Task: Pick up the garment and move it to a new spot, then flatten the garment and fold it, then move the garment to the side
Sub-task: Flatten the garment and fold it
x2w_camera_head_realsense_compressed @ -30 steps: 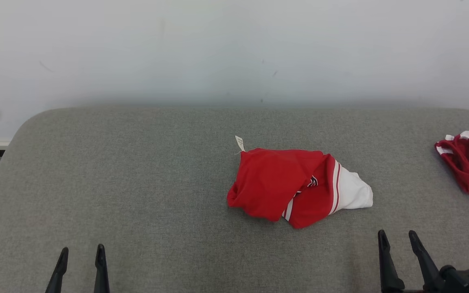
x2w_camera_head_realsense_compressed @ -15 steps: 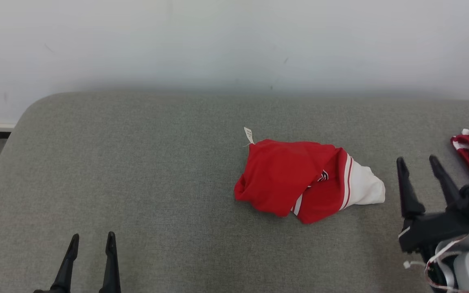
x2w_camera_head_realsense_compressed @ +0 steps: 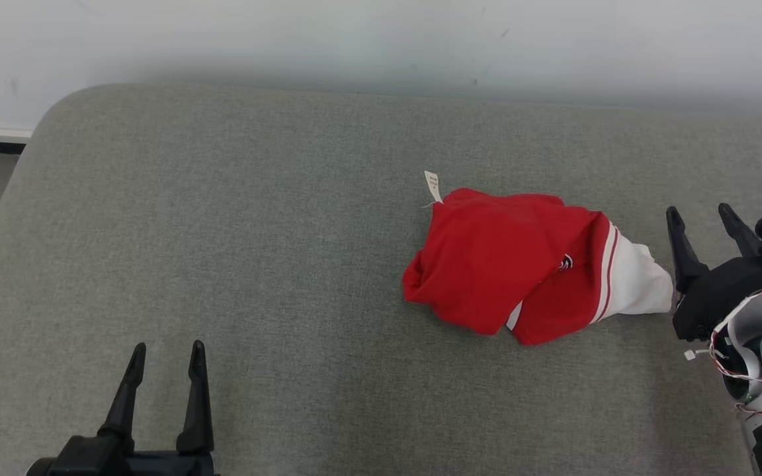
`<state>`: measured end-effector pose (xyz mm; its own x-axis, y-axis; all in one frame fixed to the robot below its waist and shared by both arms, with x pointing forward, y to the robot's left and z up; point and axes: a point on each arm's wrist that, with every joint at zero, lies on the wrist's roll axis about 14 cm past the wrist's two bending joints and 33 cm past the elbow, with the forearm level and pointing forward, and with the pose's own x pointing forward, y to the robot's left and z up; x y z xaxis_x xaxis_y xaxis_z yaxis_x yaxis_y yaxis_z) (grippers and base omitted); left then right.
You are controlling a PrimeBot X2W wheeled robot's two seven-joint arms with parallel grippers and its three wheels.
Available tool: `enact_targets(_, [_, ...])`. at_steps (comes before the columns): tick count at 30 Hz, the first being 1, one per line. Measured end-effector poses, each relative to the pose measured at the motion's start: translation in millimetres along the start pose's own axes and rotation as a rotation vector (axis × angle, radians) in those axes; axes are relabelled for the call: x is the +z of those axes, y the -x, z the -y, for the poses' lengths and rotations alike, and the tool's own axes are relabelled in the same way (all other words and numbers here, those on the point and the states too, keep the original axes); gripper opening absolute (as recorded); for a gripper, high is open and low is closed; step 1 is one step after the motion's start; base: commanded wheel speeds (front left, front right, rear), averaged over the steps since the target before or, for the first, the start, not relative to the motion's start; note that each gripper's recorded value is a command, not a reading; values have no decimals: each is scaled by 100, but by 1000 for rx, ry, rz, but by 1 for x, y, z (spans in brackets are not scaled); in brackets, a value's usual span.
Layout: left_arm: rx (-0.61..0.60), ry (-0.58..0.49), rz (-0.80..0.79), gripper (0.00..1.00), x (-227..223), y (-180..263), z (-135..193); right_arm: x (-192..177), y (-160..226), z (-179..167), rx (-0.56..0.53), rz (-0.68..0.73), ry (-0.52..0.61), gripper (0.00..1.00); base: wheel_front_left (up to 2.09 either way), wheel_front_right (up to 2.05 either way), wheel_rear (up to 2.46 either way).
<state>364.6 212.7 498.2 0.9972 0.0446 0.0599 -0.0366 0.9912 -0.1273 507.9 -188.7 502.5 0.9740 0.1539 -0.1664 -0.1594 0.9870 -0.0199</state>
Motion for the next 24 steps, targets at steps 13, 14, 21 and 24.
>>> enact_targets(13, [5,-15,-7,100,-4,-14,-3,-90,-26,-11,27,-316,-10,100,0,0,0])
enact_targets(14, [7,-17,-9,100,-4,-14,-3,-95,-26,-13,29,-333,-13,100,0,0,0])
enact_targets(21, [30,-23,-8,100,-3,-12,-11,-116,-27,-28,57,-396,-37,0,0,0,0])
enact_targets(24, [37,-23,-3,100,-2,-11,-13,-109,-28,-35,73,-355,-36,0,0,0,0])
